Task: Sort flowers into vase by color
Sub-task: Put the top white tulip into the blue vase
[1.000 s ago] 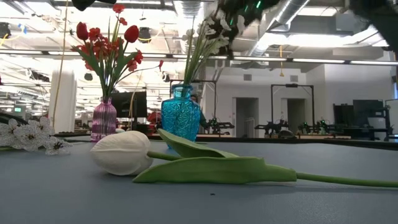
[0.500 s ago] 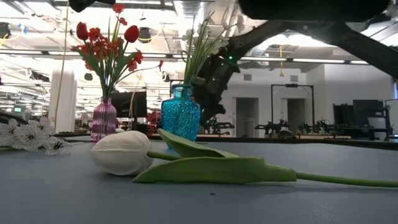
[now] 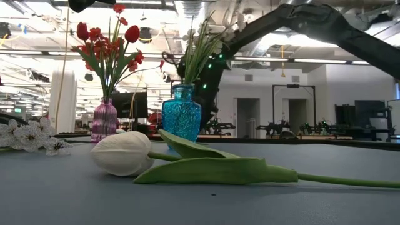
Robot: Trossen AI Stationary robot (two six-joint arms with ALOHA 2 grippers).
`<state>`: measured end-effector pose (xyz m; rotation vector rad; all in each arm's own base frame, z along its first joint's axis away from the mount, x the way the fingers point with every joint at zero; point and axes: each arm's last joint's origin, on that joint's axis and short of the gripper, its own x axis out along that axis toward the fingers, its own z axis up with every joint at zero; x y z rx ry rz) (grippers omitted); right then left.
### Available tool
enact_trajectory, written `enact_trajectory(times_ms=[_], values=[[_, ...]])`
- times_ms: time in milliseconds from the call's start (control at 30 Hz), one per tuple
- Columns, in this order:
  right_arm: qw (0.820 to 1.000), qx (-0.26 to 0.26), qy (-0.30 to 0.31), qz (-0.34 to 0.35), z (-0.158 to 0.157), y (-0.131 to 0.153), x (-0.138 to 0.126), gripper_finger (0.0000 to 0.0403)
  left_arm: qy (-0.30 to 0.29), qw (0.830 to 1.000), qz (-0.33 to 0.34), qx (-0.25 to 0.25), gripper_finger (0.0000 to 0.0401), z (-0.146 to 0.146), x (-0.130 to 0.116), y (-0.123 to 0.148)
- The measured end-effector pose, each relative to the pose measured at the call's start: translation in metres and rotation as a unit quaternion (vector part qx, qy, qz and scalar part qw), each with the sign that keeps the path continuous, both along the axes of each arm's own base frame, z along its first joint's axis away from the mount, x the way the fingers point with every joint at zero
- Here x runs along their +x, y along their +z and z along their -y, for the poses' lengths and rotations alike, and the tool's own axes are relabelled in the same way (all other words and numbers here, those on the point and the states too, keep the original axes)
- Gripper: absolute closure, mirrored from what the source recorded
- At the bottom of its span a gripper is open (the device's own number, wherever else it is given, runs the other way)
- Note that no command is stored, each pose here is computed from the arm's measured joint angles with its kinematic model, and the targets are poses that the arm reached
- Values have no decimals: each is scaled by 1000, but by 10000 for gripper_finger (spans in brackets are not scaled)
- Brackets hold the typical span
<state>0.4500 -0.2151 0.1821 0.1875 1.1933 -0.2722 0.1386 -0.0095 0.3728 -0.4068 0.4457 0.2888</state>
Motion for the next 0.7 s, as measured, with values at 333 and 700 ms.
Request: enact_trajectory(times_ms=[333, 700], values=[[998, -50, -23, -27, -1, -24, 11, 148, 15, 1000, 7, -26, 207, 0, 0, 0], [998, -42, 23, -48, -4, -29, 9, 173, 23, 999, 12, -43, 207, 0, 0, 0]])
